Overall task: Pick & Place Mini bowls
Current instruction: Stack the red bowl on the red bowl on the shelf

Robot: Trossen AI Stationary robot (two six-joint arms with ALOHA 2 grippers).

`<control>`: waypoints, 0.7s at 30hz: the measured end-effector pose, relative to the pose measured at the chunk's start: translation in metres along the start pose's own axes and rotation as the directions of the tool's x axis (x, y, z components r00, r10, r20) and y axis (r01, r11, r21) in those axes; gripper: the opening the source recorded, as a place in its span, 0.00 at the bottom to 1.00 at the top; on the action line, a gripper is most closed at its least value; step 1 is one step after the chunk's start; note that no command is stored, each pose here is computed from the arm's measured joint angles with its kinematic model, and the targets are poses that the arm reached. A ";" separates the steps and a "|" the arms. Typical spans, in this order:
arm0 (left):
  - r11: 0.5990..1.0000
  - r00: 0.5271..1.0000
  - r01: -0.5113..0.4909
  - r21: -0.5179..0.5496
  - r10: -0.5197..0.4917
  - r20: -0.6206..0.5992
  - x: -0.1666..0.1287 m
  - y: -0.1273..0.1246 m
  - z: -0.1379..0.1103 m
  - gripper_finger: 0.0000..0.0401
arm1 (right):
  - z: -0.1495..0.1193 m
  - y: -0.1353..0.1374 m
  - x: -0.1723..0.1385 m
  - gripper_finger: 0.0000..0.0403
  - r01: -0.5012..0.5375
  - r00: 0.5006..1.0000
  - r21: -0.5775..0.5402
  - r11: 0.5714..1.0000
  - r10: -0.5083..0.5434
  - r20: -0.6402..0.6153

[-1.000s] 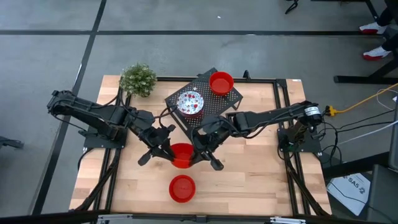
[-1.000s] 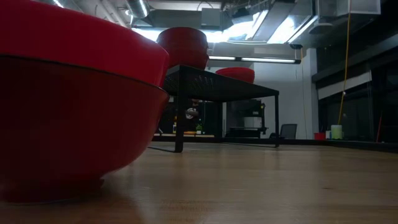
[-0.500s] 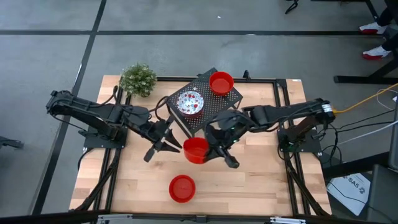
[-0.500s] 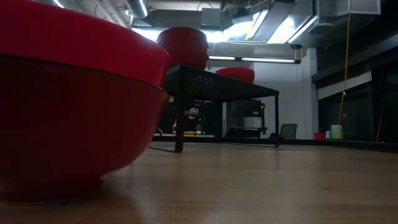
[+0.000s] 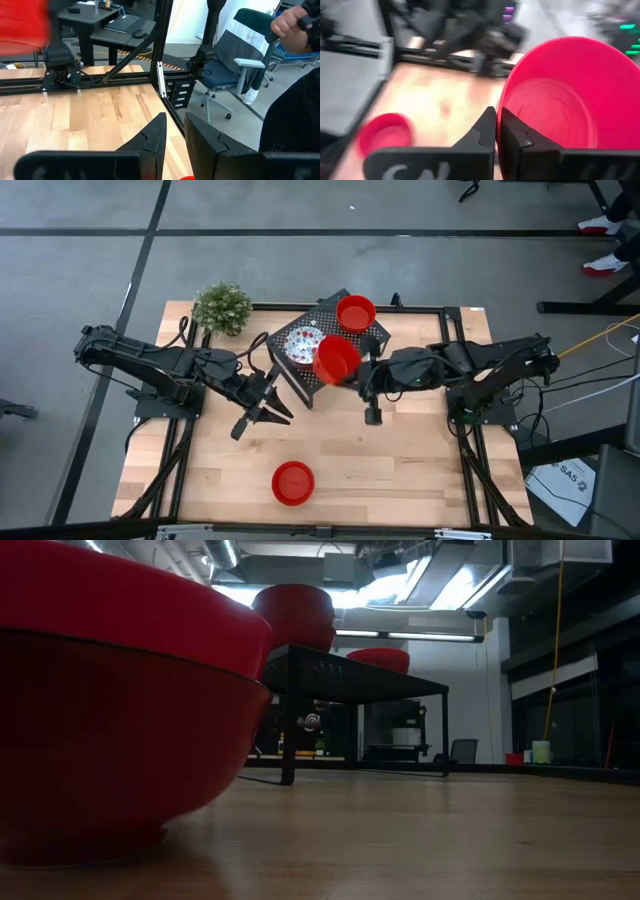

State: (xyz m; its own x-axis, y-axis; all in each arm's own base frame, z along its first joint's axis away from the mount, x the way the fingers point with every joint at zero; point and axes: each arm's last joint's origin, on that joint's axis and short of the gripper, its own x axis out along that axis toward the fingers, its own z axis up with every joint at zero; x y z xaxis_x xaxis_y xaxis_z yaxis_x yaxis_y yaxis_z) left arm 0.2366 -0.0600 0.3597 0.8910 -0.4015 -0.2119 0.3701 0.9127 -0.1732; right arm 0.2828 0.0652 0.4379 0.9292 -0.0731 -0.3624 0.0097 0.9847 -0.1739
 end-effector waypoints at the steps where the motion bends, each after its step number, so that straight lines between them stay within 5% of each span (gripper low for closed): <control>1: 1.000 1.000 -0.002 0.000 0.002 0.000 0.000 0.000 0.000 0.16 | 0.000 -0.002 -0.001 0.03 0.044 0.999 -0.004 0.999 -0.044 -0.001; 10: 0.991 0.991 -0.131 -0.017 0.132 0.018 0.000 0.003 0.000 0.16 | -0.001 -0.015 -0.003 0.03 0.403 0.915 -0.025 0.915 -0.404 -0.026; 21: 0.967 0.969 -0.240 -0.091 0.243 0.032 -0.001 0.007 0.001 0.16 | -0.002 -0.033 -0.002 0.03 0.588 0.807 -0.009 0.808 -0.588 -0.053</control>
State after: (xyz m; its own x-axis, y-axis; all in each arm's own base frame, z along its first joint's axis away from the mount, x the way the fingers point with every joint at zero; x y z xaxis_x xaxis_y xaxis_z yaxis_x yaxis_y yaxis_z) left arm 0.2386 -0.0535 0.3594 0.9623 -0.1646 -0.2163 0.1203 0.9715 -0.2042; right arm 0.2793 0.0324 0.4423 0.7245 -0.6465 -0.2390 0.5514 0.7517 -0.3618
